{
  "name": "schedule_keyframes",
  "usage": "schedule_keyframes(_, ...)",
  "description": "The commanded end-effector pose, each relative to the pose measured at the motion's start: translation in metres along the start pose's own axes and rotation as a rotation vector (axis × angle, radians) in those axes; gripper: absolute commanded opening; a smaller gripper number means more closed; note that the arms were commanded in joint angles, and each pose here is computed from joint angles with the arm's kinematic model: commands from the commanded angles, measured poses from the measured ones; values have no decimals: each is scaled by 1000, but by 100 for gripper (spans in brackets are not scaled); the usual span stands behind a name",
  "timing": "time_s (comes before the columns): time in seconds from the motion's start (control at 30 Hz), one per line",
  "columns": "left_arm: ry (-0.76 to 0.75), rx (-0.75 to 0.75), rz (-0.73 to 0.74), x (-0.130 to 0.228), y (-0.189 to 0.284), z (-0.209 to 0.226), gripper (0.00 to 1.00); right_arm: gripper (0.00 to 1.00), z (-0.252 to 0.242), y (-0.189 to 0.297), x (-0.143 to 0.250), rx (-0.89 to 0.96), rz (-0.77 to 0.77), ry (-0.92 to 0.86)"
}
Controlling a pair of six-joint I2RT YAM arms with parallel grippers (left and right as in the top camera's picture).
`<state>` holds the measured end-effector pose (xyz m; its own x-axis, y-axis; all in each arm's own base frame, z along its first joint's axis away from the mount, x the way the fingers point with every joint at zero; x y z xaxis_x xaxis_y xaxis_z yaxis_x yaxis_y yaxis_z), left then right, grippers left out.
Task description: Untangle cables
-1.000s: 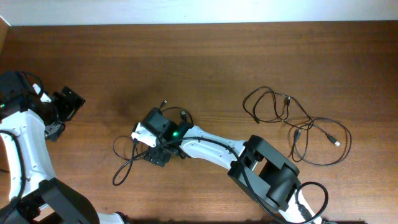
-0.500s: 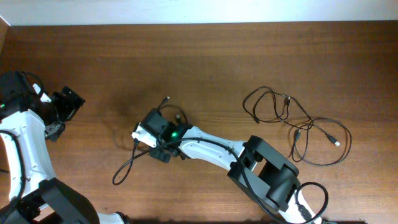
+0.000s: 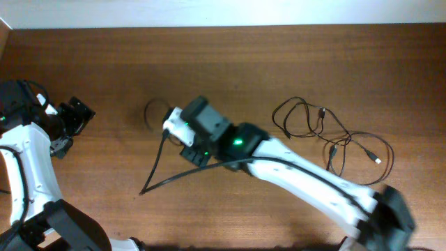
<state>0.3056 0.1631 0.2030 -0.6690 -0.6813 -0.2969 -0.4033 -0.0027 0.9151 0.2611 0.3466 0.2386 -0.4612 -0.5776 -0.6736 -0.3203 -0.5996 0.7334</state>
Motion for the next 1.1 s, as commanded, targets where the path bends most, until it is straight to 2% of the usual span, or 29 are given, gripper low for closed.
schedule_keyframes(0.0, 14, 10, -21, -5, 6, -1, 99, 4, -28, 56, -16, 68, -105, -55)
schedule_keyframes(0.1, 14, 10, -21, -5, 6, -1, 99, 4, -69, 85, 7, 147, -33, -172)
schedule_keyframes(0.23, 14, 10, -21, -5, 6, -1, 99, 4, -121, 98, 68, 230, 219, -370)
schedule_keyframes(0.33, 14, 10, -21, -5, 6, -1, 99, 4, -158, 114, 107, 285, 344, -534)
schedule_keyframes(0.6, 14, 10, -21, -5, 6, -1, 99, 4, -248, 135, 193, 404, 456, -966)
schedule_keyframes(0.73, 14, 10, -21, -5, 6, -1, 99, 4, -264, 119, 229, 398, 528, -1050)
schedule_keyframes(0.87, 14, 10, -21, -5, 6, -1, 99, 4, -292, 120, 257, 555, 592, -1048)
schedule_keyframes(1.03, 14, 10, -21, -5, 6, -1, 99, 4, -332, 144, 274, 721, 487, -1083)
schedule_keyframes(1.07, 14, 10, -21, -5, 6, -1, 99, 21, -337, 149, 277, 736, 471, -1097)
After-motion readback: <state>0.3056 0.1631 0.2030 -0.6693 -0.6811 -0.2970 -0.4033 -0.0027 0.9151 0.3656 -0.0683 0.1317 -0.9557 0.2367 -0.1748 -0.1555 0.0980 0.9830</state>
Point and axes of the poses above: each gripper's point midway between its finger pads, its own y axis back along the fingers, its own z axis along the line the jaws close on, x = y × z, the point moved 6 cm from there along y, back along the fingers, and after that the axes turned 9 degrees about -y, right-handed, at the moved point
